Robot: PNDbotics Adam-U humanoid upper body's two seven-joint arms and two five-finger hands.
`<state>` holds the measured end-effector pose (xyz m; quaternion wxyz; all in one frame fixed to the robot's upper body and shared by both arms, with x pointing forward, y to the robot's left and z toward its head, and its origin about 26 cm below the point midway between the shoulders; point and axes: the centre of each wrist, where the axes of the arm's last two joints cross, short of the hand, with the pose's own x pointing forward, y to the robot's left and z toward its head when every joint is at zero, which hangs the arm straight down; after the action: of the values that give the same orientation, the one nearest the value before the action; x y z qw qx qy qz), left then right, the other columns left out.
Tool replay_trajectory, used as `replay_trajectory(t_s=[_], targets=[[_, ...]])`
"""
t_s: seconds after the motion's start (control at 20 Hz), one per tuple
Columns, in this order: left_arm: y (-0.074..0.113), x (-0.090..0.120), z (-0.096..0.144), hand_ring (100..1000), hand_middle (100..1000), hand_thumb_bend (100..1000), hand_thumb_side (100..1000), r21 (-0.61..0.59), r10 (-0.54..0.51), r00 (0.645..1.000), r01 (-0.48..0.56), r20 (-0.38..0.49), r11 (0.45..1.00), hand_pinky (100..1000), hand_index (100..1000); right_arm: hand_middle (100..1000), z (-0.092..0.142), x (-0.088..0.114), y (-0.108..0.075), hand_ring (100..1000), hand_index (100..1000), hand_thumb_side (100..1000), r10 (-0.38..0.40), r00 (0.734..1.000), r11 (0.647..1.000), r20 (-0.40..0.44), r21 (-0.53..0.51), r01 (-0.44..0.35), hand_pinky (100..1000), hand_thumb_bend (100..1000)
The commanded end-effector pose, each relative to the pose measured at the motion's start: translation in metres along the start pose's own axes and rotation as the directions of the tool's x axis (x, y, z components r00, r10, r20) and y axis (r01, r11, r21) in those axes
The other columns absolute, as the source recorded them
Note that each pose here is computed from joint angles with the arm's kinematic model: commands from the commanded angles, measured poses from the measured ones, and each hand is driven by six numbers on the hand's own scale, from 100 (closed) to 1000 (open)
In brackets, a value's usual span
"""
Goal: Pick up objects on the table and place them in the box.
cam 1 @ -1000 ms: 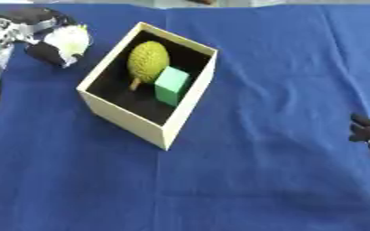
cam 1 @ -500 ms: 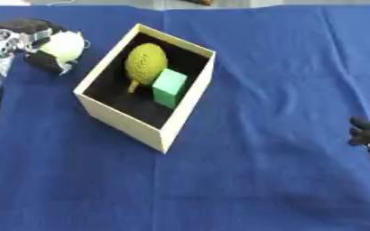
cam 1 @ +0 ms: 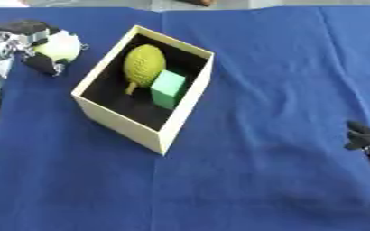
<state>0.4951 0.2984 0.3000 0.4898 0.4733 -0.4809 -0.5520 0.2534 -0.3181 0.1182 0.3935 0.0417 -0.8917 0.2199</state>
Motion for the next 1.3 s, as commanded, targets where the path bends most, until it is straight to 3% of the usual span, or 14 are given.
replay_trajectory(t_s=[0.05, 0.2, 0.5, 0.65, 0.85, 0.95, 1.0, 1.2, 1.25, 1.3], targets=[[0.015, -0.004, 0.005, 781, 687, 100, 238, 0.064, 0.012, 1.0, -0.011, -0.008, 0.998, 747, 861, 657, -0.003, 0.004, -0.001, 1000, 794, 526, 0.007, 1.0, 1.0, 0.007, 0.002, -0.007, 1000, 100], [0.022, -0.002, 0.008, 681, 579, 100, 201, 0.132, 0.006, 1.0, -0.005, -0.008, 0.991, 631, 805, 656, -0.002, 0.004, -0.001, 1000, 794, 527, 0.006, 1.0, 1.0, 0.005, 0.001, -0.006, 1000, 100], [0.048, 0.015, 0.024, 640, 548, 104, 102, 0.307, -0.079, 0.991, 0.044, 0.104, 0.951, 602, 763, 654, 0.0, 0.005, -0.004, 1000, 792, 531, 0.008, 1.0, 1.0, 0.012, -0.005, -0.008, 1000, 100], [0.067, 0.031, 0.042, 636, 544, 164, 100, 0.406, -0.169, 0.965, 0.076, 0.2, 0.911, 600, 759, 653, 0.001, 0.005, -0.005, 1000, 792, 530, 0.01, 1.0, 1.0, 0.013, -0.008, -0.01, 1000, 100], [0.082, 0.06, 0.073, 641, 548, 184, 100, 0.493, -0.297, 0.888, 0.094, 0.352, 0.865, 606, 761, 653, 0.002, 0.005, -0.006, 1000, 792, 524, 0.013, 1.0, 1.0, 0.016, -0.007, -0.013, 1000, 100], [0.084, 0.075, 0.087, 637, 544, 143, 100, 0.511, -0.342, 0.835, 0.087, 0.43, 0.855, 605, 759, 653, 0.001, 0.006, -0.007, 1000, 792, 520, 0.014, 1.0, 1.0, 0.022, -0.003, -0.014, 1000, 100], [0.084, 0.081, 0.093, 634, 541, 102, 100, 0.513, -0.352, 0.812, 0.077, 0.465, 0.855, 605, 759, 654, 0.001, 0.006, -0.008, 1000, 792, 515, 0.014, 1.0, 1.0, 0.026, 0.0, -0.014, 1000, 100], [0.081, 0.103, 0.114, 632, 539, 100, 114, 0.484, -0.37, 0.704, 0.042, 0.606, 0.874, 605, 759, 654, 0.001, 0.007, -0.01, 1000, 792, 509, 0.014, 0.999, 1.0, 0.039, 0.011, -0.014, 1000, 100], [0.079, 0.106, 0.117, 637, 543, 130, 100, 0.47, -0.371, 0.682, 0.046, 0.63, 0.881, 609, 762, 654, 0.001, 0.007, -0.011, 1000, 792, 513, 0.013, 0.999, 1.0, 0.041, 0.012, -0.013, 1000, 100], [0.078, 0.108, 0.12, 638, 547, 100, 136, 0.455, -0.371, 0.668, 0.053, 0.645, 0.889, 611, 762, 654, 0.0, 0.008, -0.011, 1000, 792, 510, 0.011, 0.999, 1.0, 0.042, 0.013, -0.011, 1000, 100]])
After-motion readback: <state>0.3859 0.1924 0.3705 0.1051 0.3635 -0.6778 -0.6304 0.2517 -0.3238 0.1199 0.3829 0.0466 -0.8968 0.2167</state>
